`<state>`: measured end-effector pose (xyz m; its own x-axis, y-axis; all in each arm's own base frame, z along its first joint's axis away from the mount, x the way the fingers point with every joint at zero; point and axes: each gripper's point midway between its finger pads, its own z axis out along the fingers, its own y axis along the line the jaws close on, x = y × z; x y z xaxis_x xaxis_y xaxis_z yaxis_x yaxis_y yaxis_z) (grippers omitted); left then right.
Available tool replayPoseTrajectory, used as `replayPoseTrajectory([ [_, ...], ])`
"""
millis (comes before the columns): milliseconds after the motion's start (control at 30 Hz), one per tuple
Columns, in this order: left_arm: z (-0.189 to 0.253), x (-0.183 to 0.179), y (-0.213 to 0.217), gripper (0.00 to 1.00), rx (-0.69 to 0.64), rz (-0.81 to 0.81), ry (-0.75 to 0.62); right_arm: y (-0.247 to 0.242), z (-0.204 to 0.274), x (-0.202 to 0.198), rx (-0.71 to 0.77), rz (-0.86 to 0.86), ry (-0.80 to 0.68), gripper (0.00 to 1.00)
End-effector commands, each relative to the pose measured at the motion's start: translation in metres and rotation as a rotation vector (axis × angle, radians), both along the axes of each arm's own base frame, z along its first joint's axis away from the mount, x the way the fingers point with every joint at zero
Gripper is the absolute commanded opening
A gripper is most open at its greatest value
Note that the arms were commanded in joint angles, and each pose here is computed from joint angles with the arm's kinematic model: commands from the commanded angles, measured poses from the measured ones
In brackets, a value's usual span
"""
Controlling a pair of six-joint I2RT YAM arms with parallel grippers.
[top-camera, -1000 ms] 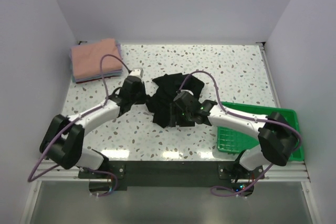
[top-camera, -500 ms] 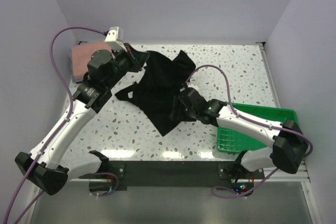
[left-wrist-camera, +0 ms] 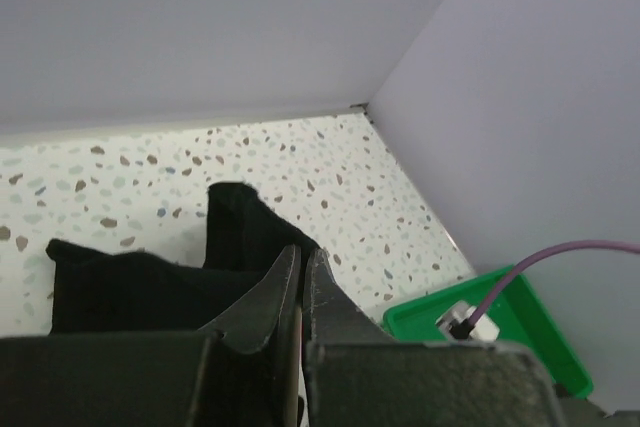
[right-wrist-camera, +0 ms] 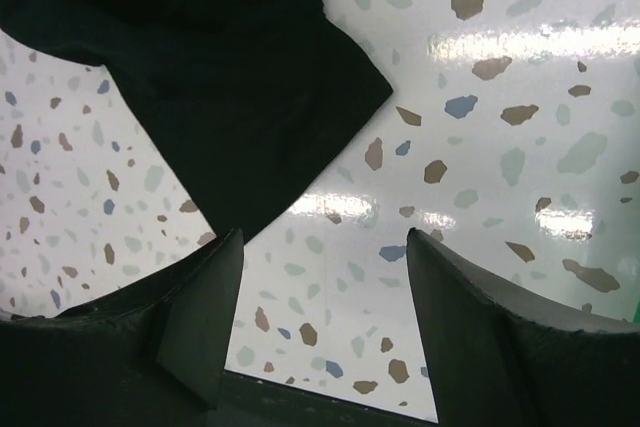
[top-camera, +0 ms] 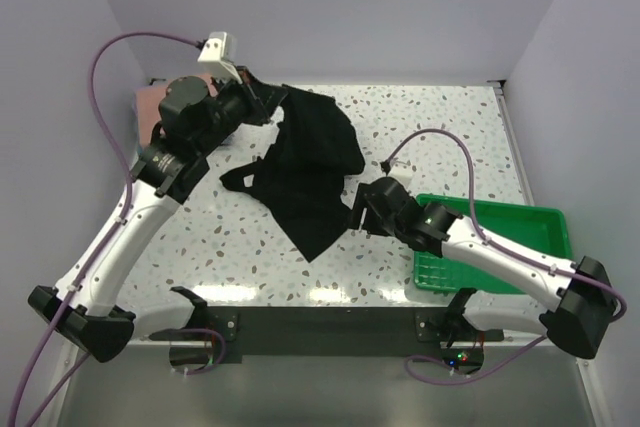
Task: Fold and stack the t-shirts
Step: Flatten the tshirt out
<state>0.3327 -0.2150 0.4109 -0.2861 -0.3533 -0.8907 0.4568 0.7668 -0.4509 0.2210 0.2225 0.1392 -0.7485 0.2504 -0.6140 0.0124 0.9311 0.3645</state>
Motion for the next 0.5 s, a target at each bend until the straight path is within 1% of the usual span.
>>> replayPoseTrajectory([
  [0, 0.075, 0.0, 0.01, 0.0, -0.036, 0.031, -0.19, 0.008, -0.014, 0.002, 0.051, -0.01, 0.005, 0.7],
  [67, 0.083, 0.005, 0.008, 0.0, -0.033, 0.034, -0.2, 0.018, -0.029, 0.005, 0.038, 0.013, 0.027, 0.69],
  [133, 0.083, 0.008, 0.006, 0.0, -0.025, 0.03, -0.195, 0.024, -0.041, 0.007, -0.004, 0.048, 0.053, 0.69],
  [167, 0.082, 0.008, 0.006, 0.0, -0.023, 0.032, -0.194, 0.031, -0.039, 0.012, -0.007, 0.062, 0.046, 0.69],
  [200, 0.081, 0.009, 0.006, 0.0, -0.018, 0.035, -0.194, 0.033, -0.052, 0.014, -0.044, 0.07, 0.071, 0.69],
  [233, 0.08, 0.009, 0.008, 0.0, -0.014, 0.039, -0.194, 0.037, -0.054, 0.017, -0.056, 0.092, 0.068, 0.68],
  [300, 0.077, 0.01, 0.011, 0.0, 0.0, 0.058, -0.189, 0.049, -0.05, 0.027, -0.056, 0.098, 0.055, 0.68],
  [333, 0.078, 0.008, 0.014, 0.0, 0.01, 0.064, -0.196, 0.049, -0.06, 0.031, -0.089, 0.091, 0.065, 0.67],
  [400, 0.076, 0.007, 0.017, 0.0, 0.023, 0.078, -0.192, 0.054, -0.06, 0.039, -0.104, 0.085, 0.062, 0.66],
  [433, 0.078, 0.005, 0.019, 0.0, 0.026, 0.077, -0.199, 0.054, -0.072, 0.04, -0.138, 0.084, 0.085, 0.65],
  [467, 0.078, 0.006, 0.024, 0.0, 0.034, 0.104, -0.202, 0.054, -0.071, 0.044, -0.158, 0.072, 0.082, 0.64],
])
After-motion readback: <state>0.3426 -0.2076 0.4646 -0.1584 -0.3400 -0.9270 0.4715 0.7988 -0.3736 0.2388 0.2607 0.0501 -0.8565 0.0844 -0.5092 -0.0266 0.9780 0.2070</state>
